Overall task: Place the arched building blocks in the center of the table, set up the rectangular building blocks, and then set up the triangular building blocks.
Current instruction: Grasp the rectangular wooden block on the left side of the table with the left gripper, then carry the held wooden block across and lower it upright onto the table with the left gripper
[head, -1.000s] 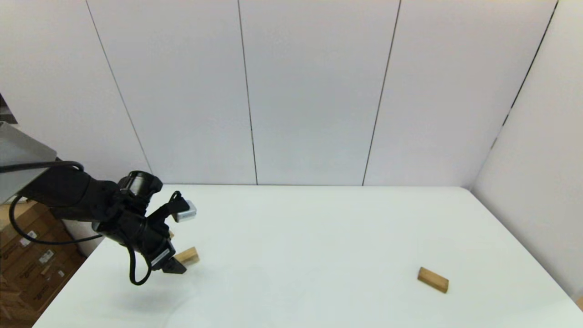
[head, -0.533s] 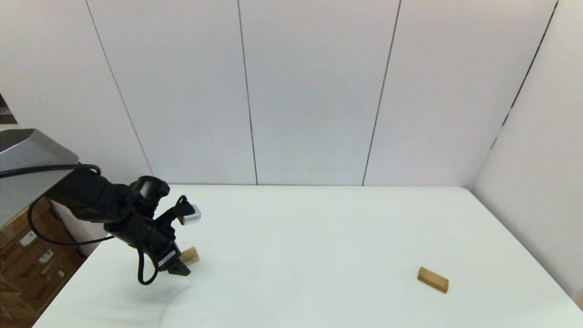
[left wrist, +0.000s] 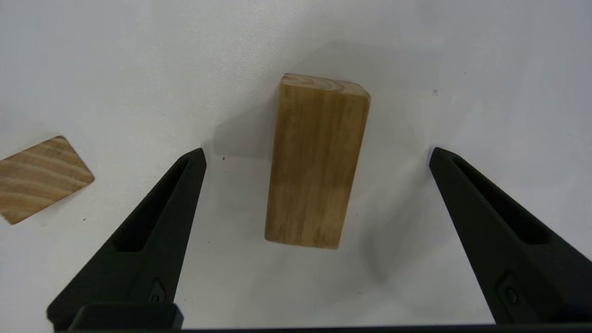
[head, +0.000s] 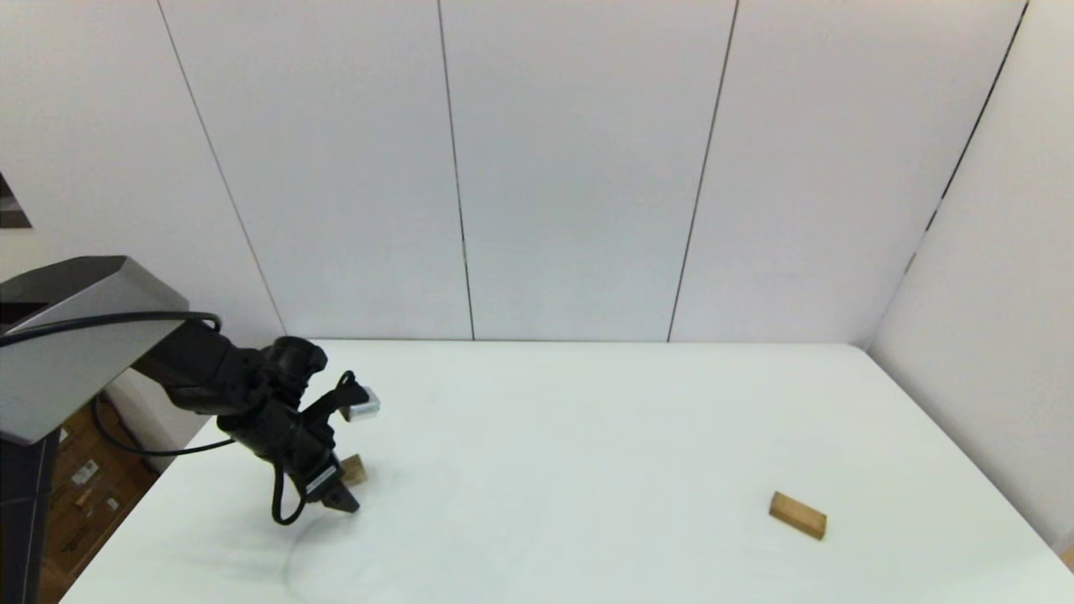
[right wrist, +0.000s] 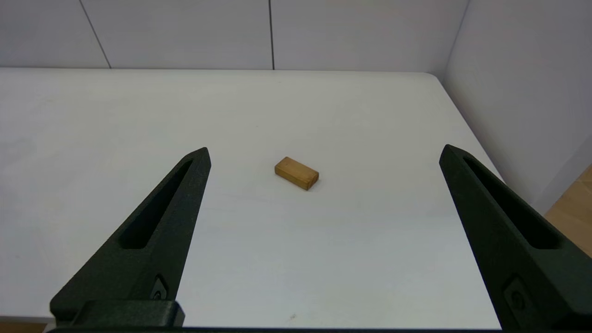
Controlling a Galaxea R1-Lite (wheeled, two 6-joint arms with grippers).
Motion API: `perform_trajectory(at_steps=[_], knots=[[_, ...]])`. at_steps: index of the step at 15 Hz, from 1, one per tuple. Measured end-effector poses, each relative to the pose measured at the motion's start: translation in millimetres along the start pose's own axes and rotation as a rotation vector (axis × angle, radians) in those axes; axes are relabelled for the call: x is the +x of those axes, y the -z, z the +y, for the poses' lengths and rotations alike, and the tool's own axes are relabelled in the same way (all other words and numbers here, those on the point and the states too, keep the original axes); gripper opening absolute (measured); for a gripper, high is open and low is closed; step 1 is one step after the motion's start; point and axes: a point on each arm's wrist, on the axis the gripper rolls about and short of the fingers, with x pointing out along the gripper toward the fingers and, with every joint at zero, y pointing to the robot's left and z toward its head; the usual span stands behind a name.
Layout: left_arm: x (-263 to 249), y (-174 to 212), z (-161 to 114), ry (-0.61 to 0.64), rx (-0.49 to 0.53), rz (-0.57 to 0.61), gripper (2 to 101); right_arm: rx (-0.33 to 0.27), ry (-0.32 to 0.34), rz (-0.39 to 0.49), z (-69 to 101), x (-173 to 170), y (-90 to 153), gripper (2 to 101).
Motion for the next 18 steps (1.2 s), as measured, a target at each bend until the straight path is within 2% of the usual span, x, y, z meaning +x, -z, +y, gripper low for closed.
perform_trajectory(at_steps=[1, 4, 7, 8, 13, 18], knots=[[1, 0, 1, 0.001, -0.001, -0.004, 85.9, 0.0, 0.0, 0.0, 0.0, 0, 0, 98.0], [1, -2, 3, 0.001, -0.001, -0.008, 60.3, 0.0, 0.0, 0.001, 0.0, 0, 0, 98.0], [0, -2, 2, 0.001, -0.001, -0.01, 42.7, 0.0, 0.0, 0.0, 0.0, 0, 0, 98.0], [-2, -2, 2, -0.001, 0.001, -0.012, 25.7, 0.0, 0.0, 0.0, 0.0, 0, 0, 98.0], [-18, -12, -5, 0.025, 0.024, -0.062, 27.6, 0.0, 0.0, 0.0, 0.0, 0, 0, 98.0], [-44, -78, -47, 0.06, 0.207, -0.125, 27.6, 0.0, 0.0, 0.0, 0.0, 0, 0, 98.0]])
